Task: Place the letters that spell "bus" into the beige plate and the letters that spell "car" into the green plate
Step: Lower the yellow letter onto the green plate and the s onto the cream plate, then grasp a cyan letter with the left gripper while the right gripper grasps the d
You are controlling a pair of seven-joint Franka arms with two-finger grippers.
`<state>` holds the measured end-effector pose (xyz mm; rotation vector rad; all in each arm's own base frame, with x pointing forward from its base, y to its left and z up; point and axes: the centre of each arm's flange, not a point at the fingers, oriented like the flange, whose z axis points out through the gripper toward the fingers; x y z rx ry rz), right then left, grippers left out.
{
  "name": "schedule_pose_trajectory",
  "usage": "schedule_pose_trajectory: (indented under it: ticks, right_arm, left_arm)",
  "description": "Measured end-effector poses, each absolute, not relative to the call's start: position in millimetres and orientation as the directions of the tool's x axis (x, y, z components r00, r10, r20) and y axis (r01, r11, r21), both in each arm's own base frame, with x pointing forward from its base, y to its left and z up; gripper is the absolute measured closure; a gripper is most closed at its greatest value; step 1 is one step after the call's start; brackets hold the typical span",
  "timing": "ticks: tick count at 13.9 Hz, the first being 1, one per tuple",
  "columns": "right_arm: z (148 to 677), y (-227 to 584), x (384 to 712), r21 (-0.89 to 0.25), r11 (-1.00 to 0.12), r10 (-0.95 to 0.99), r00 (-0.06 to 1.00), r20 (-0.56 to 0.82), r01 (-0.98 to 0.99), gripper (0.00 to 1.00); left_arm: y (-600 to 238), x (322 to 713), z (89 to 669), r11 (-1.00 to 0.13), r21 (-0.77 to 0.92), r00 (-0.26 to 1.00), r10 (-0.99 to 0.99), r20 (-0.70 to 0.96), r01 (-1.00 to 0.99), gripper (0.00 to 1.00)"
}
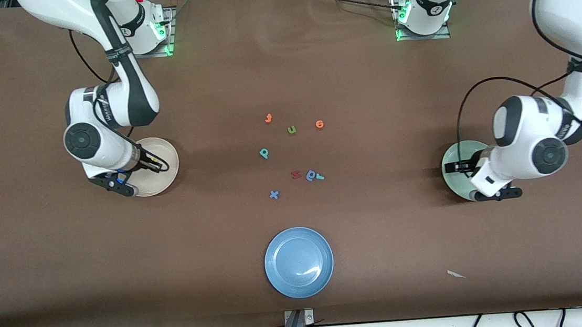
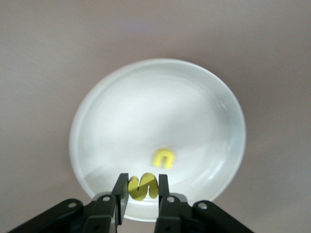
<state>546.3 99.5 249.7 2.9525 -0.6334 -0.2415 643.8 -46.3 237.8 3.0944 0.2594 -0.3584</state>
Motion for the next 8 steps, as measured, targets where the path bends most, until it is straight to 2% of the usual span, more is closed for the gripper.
schedule_pose_trajectory:
  ticks: [1, 4, 8]
  right_arm:
    - [240, 94, 535, 0.14, -0.911, -0.406, 0.904, -0.133, -0.388, 0.69]
    - [219, 83, 512, 0.15, -0.913, -0.4, 0.904, -0.152, -0.379, 0.43]
    - [233, 95, 519, 0.121, -0.922, -0.381, 0.916, -0.124, -0.367, 0.01]
  left_arm:
    - [-74, 646, 241, -0.967, 0.004, 0.946, 0.249, -0.208, 0.255, 0.0]
    - [-147, 645, 249, -0.865, 0.037, 0.857, 0.487, -0.17, 0.5, 0.0]
    - [-218, 637, 247, -0.644, 0.051, 0.644, 0.751, -0.143, 0.763, 0.0]
